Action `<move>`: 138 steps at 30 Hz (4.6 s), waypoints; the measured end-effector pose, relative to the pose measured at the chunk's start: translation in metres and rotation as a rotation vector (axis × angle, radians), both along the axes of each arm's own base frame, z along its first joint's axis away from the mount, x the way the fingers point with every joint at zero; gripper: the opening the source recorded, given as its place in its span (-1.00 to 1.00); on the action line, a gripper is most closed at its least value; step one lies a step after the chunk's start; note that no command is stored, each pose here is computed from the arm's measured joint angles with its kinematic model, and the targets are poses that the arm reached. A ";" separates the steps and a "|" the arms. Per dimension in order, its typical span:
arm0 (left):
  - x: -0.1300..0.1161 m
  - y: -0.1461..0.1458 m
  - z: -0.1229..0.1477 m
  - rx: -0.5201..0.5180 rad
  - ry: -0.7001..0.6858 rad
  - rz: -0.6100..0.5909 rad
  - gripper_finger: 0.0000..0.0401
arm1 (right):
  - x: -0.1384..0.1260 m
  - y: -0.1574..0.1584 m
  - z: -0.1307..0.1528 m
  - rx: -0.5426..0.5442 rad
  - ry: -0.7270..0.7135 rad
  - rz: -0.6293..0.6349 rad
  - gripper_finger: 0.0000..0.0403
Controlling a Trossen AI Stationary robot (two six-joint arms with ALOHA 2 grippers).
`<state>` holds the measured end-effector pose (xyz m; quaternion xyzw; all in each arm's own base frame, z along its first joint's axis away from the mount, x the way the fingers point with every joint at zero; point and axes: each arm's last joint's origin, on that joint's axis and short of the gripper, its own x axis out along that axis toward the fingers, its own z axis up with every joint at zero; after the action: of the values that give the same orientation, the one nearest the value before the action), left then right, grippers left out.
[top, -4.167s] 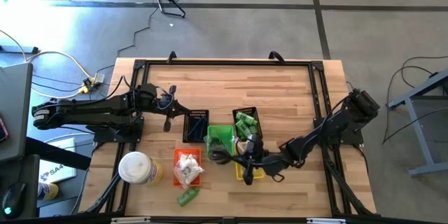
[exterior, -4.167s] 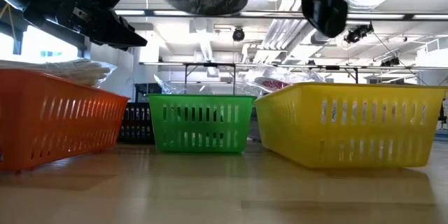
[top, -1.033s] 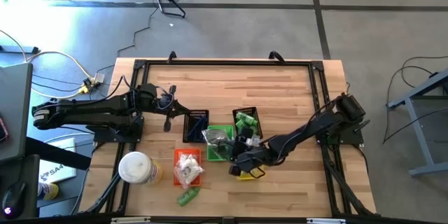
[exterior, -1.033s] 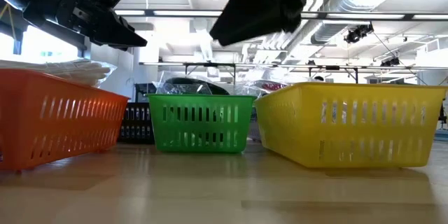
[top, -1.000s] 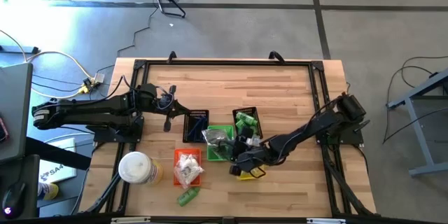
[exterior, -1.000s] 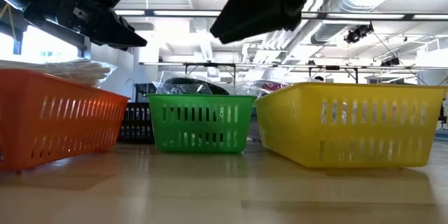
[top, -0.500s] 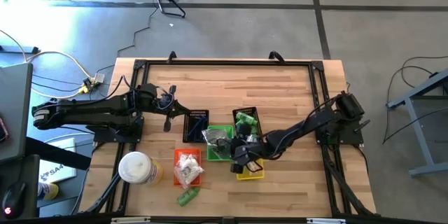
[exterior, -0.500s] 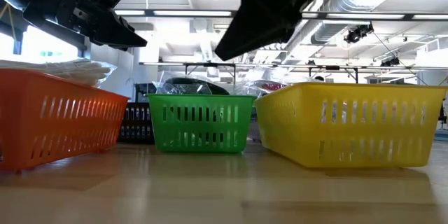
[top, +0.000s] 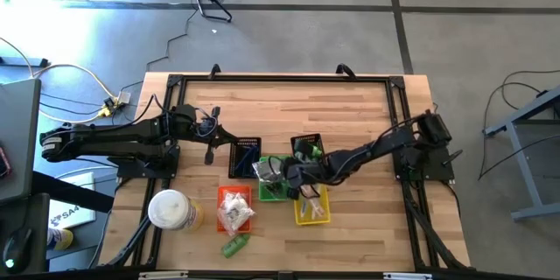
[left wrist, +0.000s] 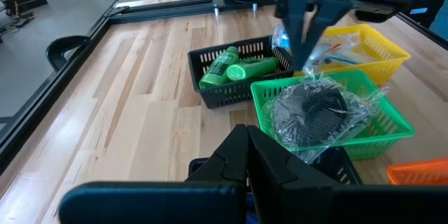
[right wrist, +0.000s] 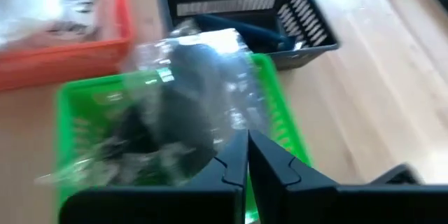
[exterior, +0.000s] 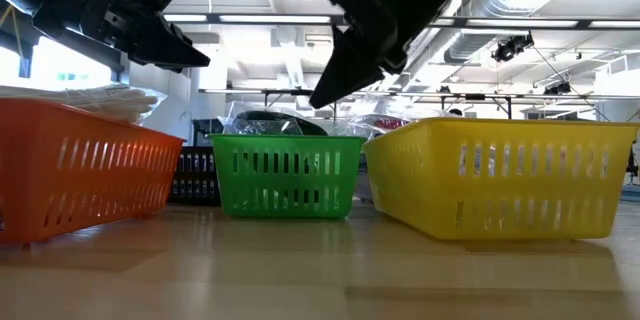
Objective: Pick & Place Travel size toiletries
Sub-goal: Put the black hairbrush into the green bin, then adjust the blue bin on the table
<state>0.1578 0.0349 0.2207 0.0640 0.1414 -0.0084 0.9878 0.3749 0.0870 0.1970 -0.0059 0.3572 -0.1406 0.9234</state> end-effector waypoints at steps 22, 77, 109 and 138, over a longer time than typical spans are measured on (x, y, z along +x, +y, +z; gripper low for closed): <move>0.000 0.002 0.001 0.046 -0.006 0.052 -1.00 | 0.006 -0.047 -0.001 0.068 0.085 0.117 -0.98; 0.000 0.002 0.000 0.043 0.006 0.053 -1.00 | 0.015 -0.046 0.033 0.022 0.137 0.204 -0.99; 0.000 0.002 0.000 0.044 0.005 0.058 -1.00 | 0.022 -0.038 -0.009 0.198 0.293 0.379 -0.99; -0.002 0.001 -0.005 0.028 0.056 0.051 -1.00 | 0.017 -0.032 0.029 0.127 0.070 0.326 -0.98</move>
<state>0.1562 0.0363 0.2157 0.0738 0.1709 0.0171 0.9824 0.3922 0.0552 0.2255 -0.0102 0.3917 0.0342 0.9194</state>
